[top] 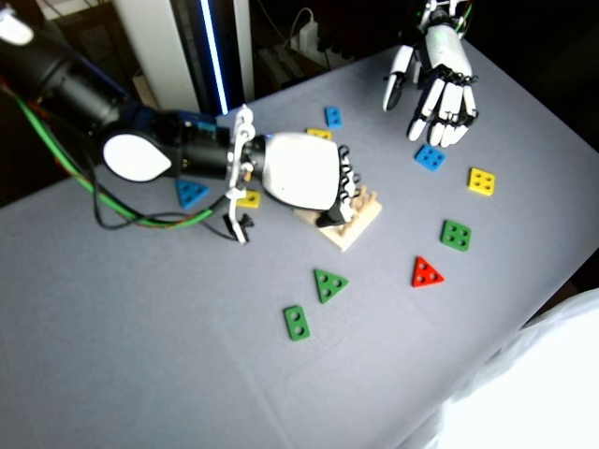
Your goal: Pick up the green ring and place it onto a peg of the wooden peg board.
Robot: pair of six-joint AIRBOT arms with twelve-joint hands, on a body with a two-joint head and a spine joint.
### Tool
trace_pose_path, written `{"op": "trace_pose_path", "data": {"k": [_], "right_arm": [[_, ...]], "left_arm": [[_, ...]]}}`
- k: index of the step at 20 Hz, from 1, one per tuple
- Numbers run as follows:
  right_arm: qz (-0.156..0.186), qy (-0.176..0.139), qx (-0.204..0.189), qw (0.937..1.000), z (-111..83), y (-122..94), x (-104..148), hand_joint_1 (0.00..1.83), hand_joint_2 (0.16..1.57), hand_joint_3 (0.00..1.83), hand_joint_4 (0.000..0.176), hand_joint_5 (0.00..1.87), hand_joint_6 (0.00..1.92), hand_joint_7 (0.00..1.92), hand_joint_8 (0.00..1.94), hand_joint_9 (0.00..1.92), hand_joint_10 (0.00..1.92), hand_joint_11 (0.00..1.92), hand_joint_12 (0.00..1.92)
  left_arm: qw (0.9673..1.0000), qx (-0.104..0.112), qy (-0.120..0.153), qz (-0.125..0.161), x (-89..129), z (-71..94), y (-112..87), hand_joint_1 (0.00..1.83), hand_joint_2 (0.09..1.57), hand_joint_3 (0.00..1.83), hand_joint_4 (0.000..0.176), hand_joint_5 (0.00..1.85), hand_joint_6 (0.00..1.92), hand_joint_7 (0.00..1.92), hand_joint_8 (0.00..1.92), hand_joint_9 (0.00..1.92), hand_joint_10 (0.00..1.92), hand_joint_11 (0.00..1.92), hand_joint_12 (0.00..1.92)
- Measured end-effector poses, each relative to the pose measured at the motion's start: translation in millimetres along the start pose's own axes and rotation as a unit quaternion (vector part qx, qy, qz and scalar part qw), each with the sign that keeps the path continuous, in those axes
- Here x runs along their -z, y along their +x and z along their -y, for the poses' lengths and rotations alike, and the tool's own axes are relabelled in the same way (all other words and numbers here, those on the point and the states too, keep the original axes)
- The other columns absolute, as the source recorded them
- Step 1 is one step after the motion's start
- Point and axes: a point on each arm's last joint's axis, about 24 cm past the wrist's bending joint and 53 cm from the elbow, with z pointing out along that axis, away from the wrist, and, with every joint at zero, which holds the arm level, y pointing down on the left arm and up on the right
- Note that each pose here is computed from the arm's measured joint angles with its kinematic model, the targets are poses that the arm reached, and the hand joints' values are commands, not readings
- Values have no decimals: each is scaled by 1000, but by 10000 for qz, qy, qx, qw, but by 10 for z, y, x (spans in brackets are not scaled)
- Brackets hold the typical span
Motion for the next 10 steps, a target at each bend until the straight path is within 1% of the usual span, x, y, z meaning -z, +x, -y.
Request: {"op": "trace_pose_path", "data": {"k": [1, 2, 3, 4, 5, 6, 7, 8, 9, 10], "right_arm": [[9, 4, -7, 10000, 3, -6, 1, 1111, 951, 0, 25, 367, 1, 420, 1, 531, 30, 248, 980], [10, 5, -6, 10000, 5, -7, 1, 1109, 952, 1, 24, 361, 0, 420, 0, 530, 24, 224, 983], [4, 3, -1, 10000, 3, -3, 1, 1104, 953, 1, 32, 345, 0, 408, 0, 515, 15, 210, 979], [2, 1, 2, 10000, 2, -2, 1, 1096, 951, 0, 33, 337, 1, 401, 1, 507, 7, 187, 1012], [10, 4, -12, 10000, 4, -6, 1, 1094, 957, 1, 28, 337, 0, 391, 0, 491, 2, 152, 1048], [24, 11, -49, 10000, 7, -12, 1, 1068, 965, 3, 19, 340, 1, 388, 0, 477, 0, 134, 1055], [41, 12, -92, 9999, 4, -18, 0, 1070, 966, 1, 28, 329, 0, 371, 0, 467, 0, 112, 1082], [94, -16, -169, 9998, -21, -34, -4, 1062, 967, 1, 30, 340, 5, 371, 1, 451, 0, 69, 1075], [166, -51, -247, 9995, -52, -70, 10, 1044, 960, 0, 25, 356, 3, 401, 4, 462, 3, 79, 1042], [325, -193, -306, 9988, -154, -184, 113, 1003, 968, 1, 23, 365, 2, 409, 2, 429, 0, 15, 1073]], "left_arm": [[10000, 13, 0, 0, 0, 0, 0, 722, 1166, 0, 2, 748, 1, 473, 1, 392, 0, 0, 835], [10000, 14, -1, 1, 0, -1, -1, 718, 1167, 0, 8, 744, 1, 469, 1, 396, 1, 0, 862], [10000, 19, -7, 5, 0, -3, -3, 724, 1165, 0, 3, 747, 2, 472, 2, 400, 2, 0, 882], [10000, 28, -7, 8, 1, -4, -4, 711, 1171, 1, 3, 744, 0, 467, 1, 399, 1, 0, 914], [10000, 34, -2, 9, 5, -3, -4, 705, 1172, 1, 4, 745, 1, 470, 1, 404, 2, 0, 952], [10000, 40, 7, 11, 11, -2, -5, 700, 1171, 0, 4, 746, 1, 471, 2, 407, 3, 0, 960], [10000, 48, -8, 15, 11, -9, -6, 701, 1171, 0, 2, 747, 1, 470, 1, 406, 2, 0, 938], [10000, 56, -4, 27, 12, -8, -12, 731, 1162, 0, 0, 762, 3, 483, 3, 423, 6, 0, 966], [10000, 59, 5, 40, 12, -3, -18, 771, 1153, 0, 0, 771, 5, 497, 7, 430, 7, 0, 978], [9999, 71, 34, 69, 14, 9, -32, 799, 1145, 0, 0, 775, 3, 495, 3, 432, 5, 0, 1025]]}}
